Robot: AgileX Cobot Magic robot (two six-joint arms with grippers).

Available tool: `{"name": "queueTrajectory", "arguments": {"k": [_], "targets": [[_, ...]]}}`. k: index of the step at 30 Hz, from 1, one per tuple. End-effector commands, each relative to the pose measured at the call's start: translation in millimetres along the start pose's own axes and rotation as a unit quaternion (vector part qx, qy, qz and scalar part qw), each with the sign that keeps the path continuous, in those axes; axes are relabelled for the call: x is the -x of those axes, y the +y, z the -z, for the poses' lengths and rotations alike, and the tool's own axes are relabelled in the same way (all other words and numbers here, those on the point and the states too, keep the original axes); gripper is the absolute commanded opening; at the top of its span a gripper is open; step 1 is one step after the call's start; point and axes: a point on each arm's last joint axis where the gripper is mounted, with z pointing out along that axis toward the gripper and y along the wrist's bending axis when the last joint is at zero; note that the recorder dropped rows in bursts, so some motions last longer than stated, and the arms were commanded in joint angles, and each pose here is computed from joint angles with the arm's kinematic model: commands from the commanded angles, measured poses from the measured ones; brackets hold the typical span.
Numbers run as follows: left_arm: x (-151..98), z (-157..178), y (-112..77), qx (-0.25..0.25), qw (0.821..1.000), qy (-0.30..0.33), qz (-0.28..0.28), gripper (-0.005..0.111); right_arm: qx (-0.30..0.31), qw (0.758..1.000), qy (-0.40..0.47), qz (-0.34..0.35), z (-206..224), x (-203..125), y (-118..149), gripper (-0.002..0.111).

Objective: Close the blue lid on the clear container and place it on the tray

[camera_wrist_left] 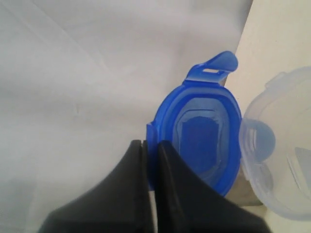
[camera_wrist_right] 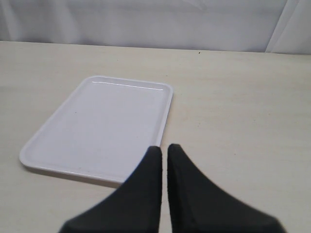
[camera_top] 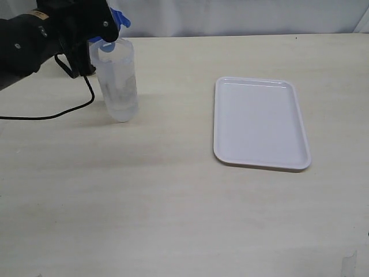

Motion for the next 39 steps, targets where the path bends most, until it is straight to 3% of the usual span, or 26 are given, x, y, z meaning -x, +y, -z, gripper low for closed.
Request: {"name": "queueTrajectory", "arguments": {"k": [1, 11, 19, 28, 39], "targets": [[0.8, 2.1, 1.2, 0.001, 1.000, -0.003, 0.004, 0.000, 0.001, 1.000, -0.007, -0.001, 0.1, 0.4, 0.2, 0.004], [4.4, 16.1, 14.2, -0.007, 0.999, -0.013, 0.034, 0.000, 0.001, 1.000, -0.007, -0.001, 0.1, 0.4, 0.2, 0.004], [0.7, 17.9, 4.2, -0.027, 0.999, -0.010, 0.025, 0.000, 0.001, 1.000, -0.007, -0.001, 0.1, 0.4, 0.2, 0.004], [18.6, 23.8, -2.0, -0.034, 0.999, -0.038, -0.008, 0.000, 0.001, 1.000, -0.007, -0.001, 0.1, 0.4, 0.2, 0.004], [17.9, 24.6, -8.0, -0.057, 0.997, -0.041, -0.029, 0.000, 0.001, 1.000, -0.007, -0.001, 0.1, 0.4, 0.2, 0.004]]}}
